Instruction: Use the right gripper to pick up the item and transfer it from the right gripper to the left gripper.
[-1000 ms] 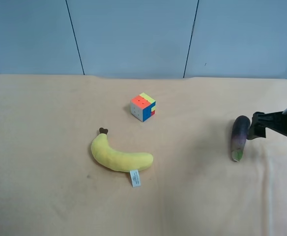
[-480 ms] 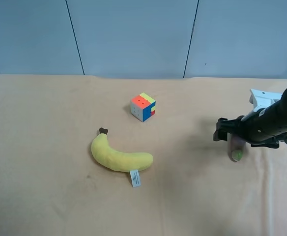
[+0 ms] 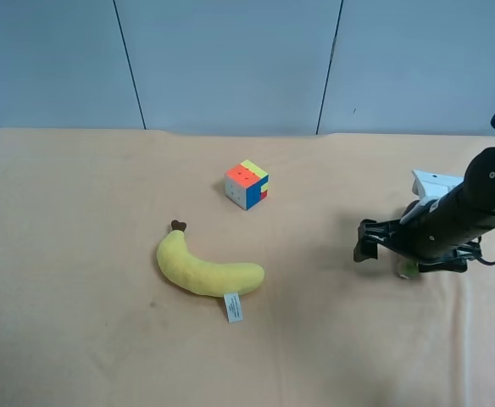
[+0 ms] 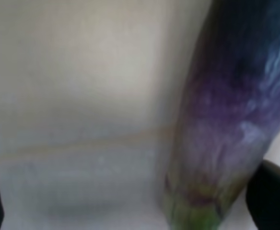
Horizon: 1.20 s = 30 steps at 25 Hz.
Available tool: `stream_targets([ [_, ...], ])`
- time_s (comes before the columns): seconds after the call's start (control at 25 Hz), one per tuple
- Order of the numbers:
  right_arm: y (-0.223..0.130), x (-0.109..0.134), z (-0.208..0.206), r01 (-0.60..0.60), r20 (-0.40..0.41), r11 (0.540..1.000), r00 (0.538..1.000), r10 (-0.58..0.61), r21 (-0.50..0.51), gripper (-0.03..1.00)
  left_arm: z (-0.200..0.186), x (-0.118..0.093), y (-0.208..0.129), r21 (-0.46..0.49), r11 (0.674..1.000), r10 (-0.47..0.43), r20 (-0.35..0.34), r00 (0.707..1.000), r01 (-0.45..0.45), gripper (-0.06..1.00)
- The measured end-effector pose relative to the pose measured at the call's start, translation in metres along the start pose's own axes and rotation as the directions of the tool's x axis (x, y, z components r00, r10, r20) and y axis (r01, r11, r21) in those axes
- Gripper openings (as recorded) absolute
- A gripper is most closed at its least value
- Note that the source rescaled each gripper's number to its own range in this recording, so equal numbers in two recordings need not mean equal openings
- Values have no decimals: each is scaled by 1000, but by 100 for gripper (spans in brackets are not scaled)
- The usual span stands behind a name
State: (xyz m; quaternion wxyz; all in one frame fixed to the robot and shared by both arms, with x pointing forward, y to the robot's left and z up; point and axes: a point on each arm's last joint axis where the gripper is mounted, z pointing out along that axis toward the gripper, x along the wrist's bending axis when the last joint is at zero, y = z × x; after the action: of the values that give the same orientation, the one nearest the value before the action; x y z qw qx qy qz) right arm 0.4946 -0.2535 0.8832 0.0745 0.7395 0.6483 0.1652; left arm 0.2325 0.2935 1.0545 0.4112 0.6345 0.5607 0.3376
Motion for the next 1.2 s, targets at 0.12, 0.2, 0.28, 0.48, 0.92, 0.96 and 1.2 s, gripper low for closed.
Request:
stream_targets([
  [0.12, 0, 0, 0, 0, 0, 1000, 1000, 0, 3, 100, 0, 0, 0, 0, 1000, 0, 0, 1000, 0, 93],
  [0.2, 0, 0, 0, 0, 0, 1000, 1000, 0, 5, 97, 0, 0, 0, 0, 1000, 0, 0, 1000, 0, 93],
  [0.28, -1, -2, 0, -6, 3, 1000, 1000, 6, 15, 93, 0, 0, 0, 0, 1000, 0, 0, 1000, 0, 93],
  [0.48, -2, -8, 0, -14, 15, 999, 1000, 14, 45, 90, 0, 0, 0, 0, 1000, 0, 0, 1000, 0, 93],
  [0.92, 0, -19, -1, -42, 31, 998, 999, 40, 46, 71, 0, 0, 0, 0, 1000, 0, 0, 1000, 0, 93],
  [0.96, 0, -21, -1, -44, 34, 998, 999, 42, 51, 69, 0, 0, 0, 0, 1000, 0, 0, 1000, 0, 93],
  [1.2, 0, -27, -2, -51, 46, 997, 998, 48, 61, 41, 0, 0, 0, 0, 1000, 0, 0, 1000, 0, 93],
])
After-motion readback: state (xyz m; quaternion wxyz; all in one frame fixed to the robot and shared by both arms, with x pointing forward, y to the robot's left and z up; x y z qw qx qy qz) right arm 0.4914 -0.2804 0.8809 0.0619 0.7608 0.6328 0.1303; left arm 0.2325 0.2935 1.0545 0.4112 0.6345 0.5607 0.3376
